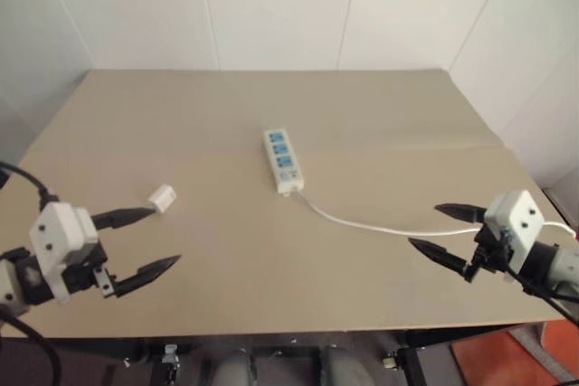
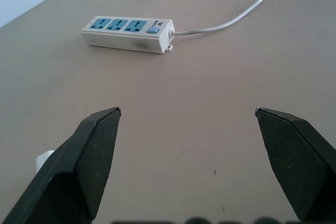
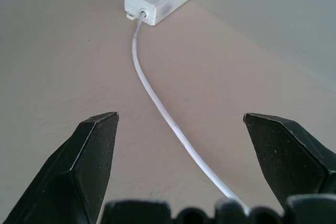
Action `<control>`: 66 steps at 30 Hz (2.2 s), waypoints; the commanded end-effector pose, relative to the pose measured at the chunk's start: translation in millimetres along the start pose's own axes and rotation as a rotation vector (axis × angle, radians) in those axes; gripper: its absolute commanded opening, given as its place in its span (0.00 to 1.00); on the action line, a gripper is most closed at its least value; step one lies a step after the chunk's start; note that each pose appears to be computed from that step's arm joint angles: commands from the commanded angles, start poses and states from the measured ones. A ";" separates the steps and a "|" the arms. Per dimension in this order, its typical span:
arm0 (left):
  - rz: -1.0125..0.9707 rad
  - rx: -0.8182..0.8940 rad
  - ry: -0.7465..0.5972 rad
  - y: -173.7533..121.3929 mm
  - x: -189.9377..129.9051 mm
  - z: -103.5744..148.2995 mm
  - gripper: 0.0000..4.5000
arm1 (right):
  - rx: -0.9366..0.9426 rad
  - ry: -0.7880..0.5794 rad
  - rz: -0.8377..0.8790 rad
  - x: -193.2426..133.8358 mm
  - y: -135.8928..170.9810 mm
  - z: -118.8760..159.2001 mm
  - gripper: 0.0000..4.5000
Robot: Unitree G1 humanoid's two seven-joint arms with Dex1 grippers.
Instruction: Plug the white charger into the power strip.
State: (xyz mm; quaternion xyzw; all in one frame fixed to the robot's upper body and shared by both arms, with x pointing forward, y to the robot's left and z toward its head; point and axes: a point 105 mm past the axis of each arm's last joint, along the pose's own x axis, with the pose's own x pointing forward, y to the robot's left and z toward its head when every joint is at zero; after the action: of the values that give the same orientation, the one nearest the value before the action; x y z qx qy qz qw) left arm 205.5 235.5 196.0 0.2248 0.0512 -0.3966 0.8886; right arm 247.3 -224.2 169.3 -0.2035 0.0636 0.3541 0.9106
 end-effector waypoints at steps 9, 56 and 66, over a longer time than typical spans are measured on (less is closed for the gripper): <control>-0.004 0.034 -0.016 1.8 -2.2 6.5 1.00 | -0.033 -0.012 0.006 0.7 -1.0 7.8 1.00; -0.026 0.047 -0.078 -1.0 20.1 13.6 1.00 | 0.117 -0.073 -0.018 228.3 57.1 27.3 0.49; -0.027 0.046 -0.078 -0.9 20.3 13.1 1.00 | 0.060 -0.186 0.140 189.0 58.2 34.5 0.04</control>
State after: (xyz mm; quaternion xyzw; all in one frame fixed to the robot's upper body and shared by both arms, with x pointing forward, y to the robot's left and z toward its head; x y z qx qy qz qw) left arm 219.4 219.3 195.7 0.2160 0.0261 -0.4136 0.8841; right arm 359.7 -55.1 105.3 -0.1459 0.0647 0.3941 0.9051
